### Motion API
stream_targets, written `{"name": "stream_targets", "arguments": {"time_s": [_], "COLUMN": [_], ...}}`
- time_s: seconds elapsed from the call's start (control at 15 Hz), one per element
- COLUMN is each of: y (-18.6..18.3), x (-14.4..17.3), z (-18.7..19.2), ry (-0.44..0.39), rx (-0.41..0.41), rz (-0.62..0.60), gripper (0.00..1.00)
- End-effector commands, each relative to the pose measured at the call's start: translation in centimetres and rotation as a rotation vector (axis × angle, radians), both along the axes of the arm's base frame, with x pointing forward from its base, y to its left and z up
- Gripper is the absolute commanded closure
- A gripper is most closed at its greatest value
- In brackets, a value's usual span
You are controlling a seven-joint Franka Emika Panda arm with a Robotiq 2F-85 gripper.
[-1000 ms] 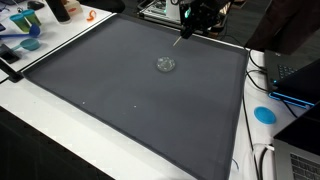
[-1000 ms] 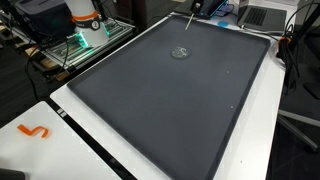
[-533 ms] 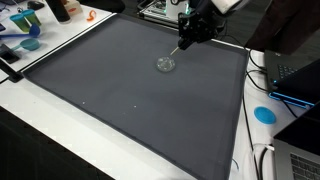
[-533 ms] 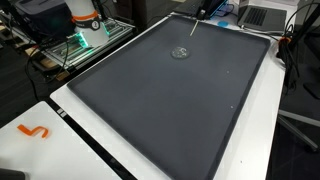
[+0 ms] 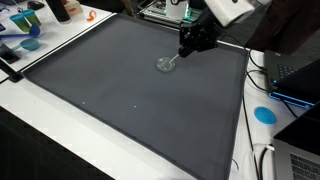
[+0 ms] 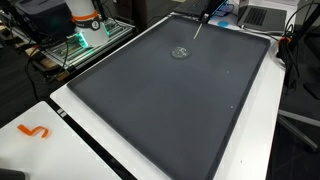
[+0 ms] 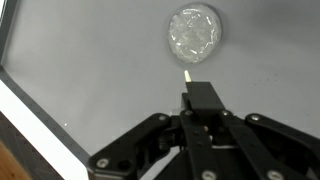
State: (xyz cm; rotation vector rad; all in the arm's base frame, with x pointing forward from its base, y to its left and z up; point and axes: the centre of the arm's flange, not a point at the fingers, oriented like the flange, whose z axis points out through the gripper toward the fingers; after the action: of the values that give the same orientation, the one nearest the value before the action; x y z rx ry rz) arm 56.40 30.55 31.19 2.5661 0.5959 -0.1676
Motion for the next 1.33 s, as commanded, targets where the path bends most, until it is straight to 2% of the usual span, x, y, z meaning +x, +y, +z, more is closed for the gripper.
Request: {"name": "stream_targets", "arguments": {"time_s": [0.0,0.73,1.07,1.27], "y": [0.5,-0.7,-1.5,-2.4], "x": [0.8,3.0,3.8,4.4], "z": [-0.4,-0.9,-0.4,0.1], "ry": [-0.028,-0.012,0.003,0.023], "rx": [-0.032,-0.003,0.036,0.087], "rz": [-0.025,-0.061,-0.080,-0.102], "gripper": [0.97,0.97,0.97,0.97]}}
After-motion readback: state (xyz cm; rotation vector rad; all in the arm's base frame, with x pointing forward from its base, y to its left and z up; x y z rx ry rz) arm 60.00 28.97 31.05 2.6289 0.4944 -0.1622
